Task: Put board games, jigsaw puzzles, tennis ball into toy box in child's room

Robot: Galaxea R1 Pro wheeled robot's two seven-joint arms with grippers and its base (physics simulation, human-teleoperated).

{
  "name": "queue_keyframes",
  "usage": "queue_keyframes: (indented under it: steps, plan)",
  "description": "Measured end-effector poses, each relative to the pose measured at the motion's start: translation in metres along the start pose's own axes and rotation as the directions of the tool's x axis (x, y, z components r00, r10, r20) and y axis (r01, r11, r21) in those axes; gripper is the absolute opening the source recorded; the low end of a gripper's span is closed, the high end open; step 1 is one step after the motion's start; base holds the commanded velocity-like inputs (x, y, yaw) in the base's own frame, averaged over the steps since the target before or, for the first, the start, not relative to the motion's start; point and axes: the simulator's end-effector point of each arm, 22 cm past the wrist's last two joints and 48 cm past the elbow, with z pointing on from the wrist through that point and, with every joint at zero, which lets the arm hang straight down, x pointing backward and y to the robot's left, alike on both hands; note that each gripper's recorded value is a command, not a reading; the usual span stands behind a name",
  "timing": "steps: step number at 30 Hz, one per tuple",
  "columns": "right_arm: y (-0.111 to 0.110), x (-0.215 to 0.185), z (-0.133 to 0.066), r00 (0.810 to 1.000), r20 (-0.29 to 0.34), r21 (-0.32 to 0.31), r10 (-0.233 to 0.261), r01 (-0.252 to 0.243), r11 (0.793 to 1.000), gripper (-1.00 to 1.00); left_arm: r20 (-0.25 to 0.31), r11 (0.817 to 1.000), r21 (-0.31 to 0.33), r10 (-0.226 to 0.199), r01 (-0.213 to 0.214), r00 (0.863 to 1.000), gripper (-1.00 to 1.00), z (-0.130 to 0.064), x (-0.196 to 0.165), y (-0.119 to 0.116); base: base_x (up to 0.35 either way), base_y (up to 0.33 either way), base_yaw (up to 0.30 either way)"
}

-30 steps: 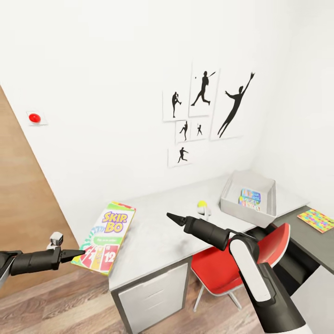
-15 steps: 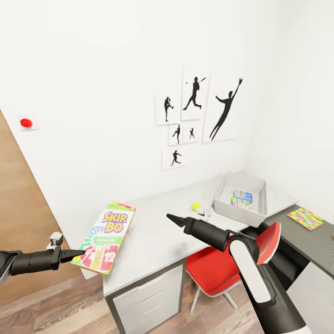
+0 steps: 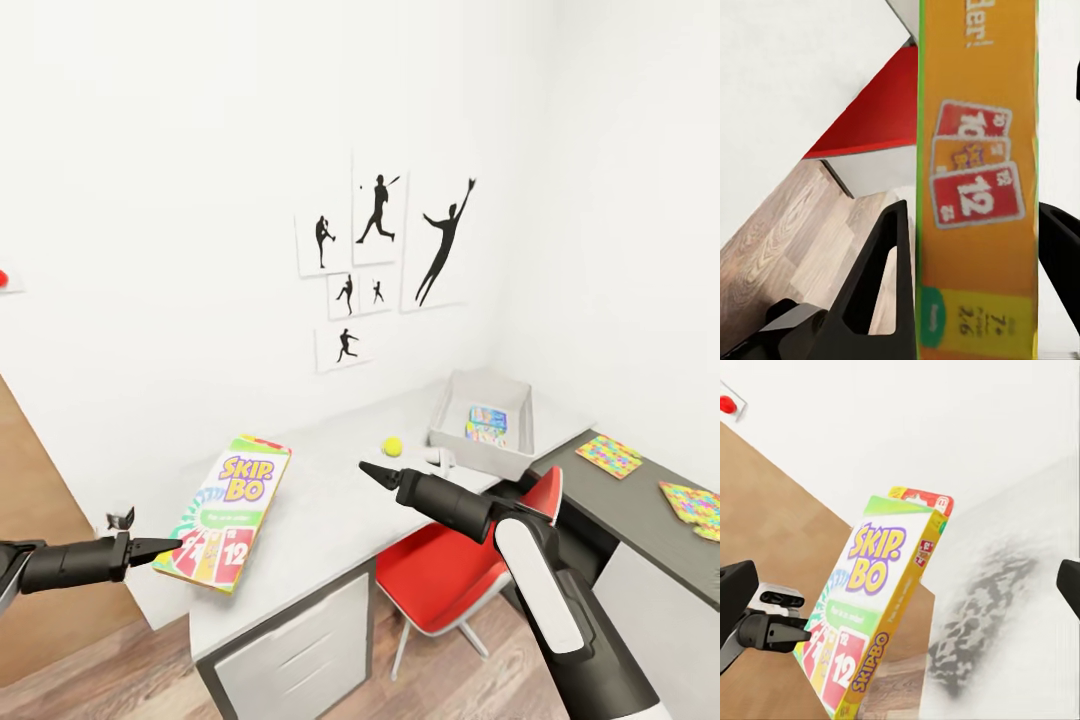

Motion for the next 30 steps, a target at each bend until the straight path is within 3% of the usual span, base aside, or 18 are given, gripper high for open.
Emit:
queue_keyframes:
  steps: [6,30]
  plan:
    - [0.0008,-0.0008,-0.0003,1.000,0.002,0.002,-0.004,0.004,1.000,1.00,0.003,1.000,-0.001,0.005,-0.005,1.000,-1.00,-0.0022,-0.0012,-0.0013,0.000,0.000,-0.187]
    - [-0.0027,-0.0088,-0.0051,1.000,0.019,0.006,0.007,-0.007,1.000,1.00,0.004,1.000,-0.005,0.006,-0.006,1.000,-1.00,-0.0044,-0.0018,-0.0008,0.000,0.000,-0.005]
